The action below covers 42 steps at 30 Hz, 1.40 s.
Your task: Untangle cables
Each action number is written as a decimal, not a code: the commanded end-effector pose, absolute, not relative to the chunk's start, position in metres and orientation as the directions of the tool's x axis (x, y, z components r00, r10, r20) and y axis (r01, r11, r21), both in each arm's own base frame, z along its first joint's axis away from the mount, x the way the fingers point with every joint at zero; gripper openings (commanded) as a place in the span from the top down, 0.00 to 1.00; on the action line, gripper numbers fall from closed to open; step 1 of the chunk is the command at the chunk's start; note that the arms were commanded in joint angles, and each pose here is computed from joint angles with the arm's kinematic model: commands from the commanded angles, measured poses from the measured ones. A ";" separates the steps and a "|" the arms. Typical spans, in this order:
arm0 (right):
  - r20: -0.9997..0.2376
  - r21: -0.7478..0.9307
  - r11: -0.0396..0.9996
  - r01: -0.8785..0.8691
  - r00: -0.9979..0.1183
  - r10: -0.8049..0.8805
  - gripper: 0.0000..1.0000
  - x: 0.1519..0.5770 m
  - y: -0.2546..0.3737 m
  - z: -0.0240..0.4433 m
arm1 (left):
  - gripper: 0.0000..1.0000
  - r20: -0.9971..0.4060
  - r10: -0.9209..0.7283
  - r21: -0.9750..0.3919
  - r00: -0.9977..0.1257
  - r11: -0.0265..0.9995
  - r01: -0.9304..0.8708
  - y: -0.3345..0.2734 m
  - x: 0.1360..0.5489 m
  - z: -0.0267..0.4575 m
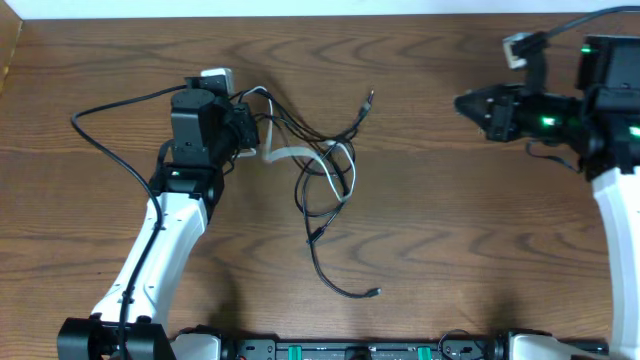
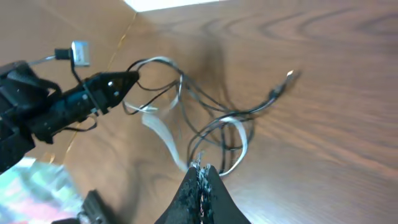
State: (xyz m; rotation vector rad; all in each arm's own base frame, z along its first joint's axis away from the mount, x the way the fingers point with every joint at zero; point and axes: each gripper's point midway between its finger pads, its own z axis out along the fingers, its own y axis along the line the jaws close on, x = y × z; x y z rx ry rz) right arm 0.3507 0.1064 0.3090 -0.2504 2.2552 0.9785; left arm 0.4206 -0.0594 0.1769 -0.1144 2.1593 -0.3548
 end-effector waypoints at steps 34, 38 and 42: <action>-0.883 0.031 0.296 -0.955 -0.165 -0.439 0.27 0.362 0.247 0.272 | 0.92 -0.652 -0.227 -0.756 -0.723 0.122 0.643 -0.190 0.335 0.333; -0.890 -0.030 0.238 -0.971 -0.082 -0.448 0.34 0.364 0.265 0.268 | 0.93 -0.630 -0.234 -0.773 -0.741 0.095 0.627 -0.190 0.332 0.341; -0.889 -0.046 0.211 -0.976 -0.057 -0.454 0.58 0.367 0.279 0.258 | 0.92 -0.619 -0.236 -0.780 -0.749 0.070 0.622 -0.191 0.329 0.349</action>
